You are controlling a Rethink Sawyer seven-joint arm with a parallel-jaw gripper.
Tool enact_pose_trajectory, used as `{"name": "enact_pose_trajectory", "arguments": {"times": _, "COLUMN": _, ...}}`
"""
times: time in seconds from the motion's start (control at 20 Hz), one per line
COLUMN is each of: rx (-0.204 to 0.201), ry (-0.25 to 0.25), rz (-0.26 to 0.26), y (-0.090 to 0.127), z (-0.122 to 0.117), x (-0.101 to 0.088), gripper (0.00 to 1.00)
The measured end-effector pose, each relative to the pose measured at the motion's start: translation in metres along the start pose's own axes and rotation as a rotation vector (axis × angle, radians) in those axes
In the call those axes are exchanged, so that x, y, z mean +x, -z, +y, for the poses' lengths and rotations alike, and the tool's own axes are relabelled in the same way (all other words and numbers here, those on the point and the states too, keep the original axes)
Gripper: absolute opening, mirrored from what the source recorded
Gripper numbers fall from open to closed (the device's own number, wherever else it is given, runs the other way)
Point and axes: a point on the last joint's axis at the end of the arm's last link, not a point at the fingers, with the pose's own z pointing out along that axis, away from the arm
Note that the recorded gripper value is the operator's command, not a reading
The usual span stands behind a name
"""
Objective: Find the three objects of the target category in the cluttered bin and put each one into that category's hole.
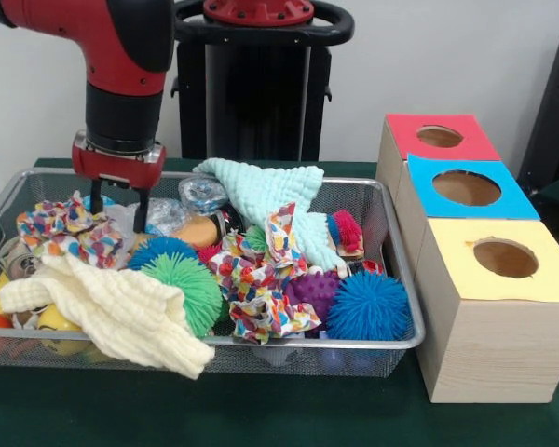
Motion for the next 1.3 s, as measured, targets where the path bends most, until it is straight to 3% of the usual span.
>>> {"name": "enact_pose_trajectory", "arguments": {"times": 0.75, "rx": 0.03, "ry": -0.1, "rz": -0.114, "y": 0.07, "z": -0.024, "x": -0.046, "gripper": 1.0}}
{"name": "enact_pose_trajectory", "arguments": {"times": 1.0, "rx": 0.022, "ry": -0.106, "rz": -0.11, "y": 0.073, "z": -0.019, "x": -0.044, "gripper": 1.0}}
{"name": "enact_pose_trajectory", "arguments": {"times": 1.3, "rx": -0.011, "ry": -0.092, "rz": -0.063, "y": 0.068, "z": 0.01, "x": -0.024, "gripper": 1.0}}
